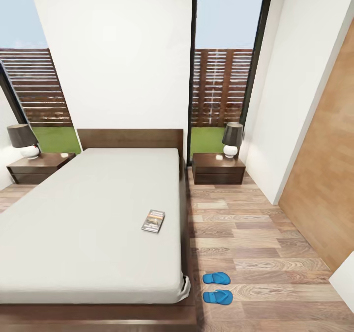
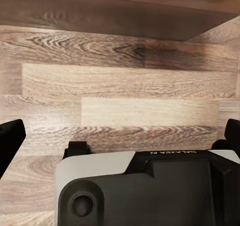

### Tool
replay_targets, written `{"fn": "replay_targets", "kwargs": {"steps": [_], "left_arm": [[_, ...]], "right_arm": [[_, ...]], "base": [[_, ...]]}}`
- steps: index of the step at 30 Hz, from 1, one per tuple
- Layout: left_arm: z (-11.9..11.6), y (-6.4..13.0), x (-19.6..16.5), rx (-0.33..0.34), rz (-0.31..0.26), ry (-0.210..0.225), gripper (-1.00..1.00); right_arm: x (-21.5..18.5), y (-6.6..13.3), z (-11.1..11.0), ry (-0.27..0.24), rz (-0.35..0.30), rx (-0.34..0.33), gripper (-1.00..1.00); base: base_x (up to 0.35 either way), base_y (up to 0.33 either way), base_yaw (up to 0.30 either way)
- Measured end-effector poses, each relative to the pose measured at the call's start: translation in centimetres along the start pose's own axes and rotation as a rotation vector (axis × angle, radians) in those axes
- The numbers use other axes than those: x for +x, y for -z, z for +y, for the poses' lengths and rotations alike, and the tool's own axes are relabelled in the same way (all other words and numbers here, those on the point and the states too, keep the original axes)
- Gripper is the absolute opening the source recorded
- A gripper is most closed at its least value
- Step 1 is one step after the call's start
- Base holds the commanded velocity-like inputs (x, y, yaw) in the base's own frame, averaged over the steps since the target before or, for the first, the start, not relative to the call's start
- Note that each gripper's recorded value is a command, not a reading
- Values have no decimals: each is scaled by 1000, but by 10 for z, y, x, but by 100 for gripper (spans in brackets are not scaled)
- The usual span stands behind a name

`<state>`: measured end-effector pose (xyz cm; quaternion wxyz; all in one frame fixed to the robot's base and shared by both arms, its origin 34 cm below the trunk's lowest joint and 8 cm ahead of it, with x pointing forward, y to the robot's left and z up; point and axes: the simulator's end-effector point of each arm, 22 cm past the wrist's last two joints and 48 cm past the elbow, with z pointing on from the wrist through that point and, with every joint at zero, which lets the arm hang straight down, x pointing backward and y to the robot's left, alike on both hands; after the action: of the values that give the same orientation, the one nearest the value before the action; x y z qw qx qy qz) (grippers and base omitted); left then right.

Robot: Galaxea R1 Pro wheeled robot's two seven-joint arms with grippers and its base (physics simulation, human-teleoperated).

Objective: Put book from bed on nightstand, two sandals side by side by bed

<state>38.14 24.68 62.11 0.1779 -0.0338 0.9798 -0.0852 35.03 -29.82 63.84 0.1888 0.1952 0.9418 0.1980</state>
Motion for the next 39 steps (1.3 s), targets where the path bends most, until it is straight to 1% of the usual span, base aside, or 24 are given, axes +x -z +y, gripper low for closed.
{"fn": "replay_targets", "kwargs": {"steps": [31,39], "left_arm": [[-4,26,4,0,2,0,100],[-4,29,4,0,2,0,100]], "right_arm": [[4,26,7,0,1,0,100],[4,28,8,0,1,1,100]], "base": [[0,0,0],[0,0,0]]}}
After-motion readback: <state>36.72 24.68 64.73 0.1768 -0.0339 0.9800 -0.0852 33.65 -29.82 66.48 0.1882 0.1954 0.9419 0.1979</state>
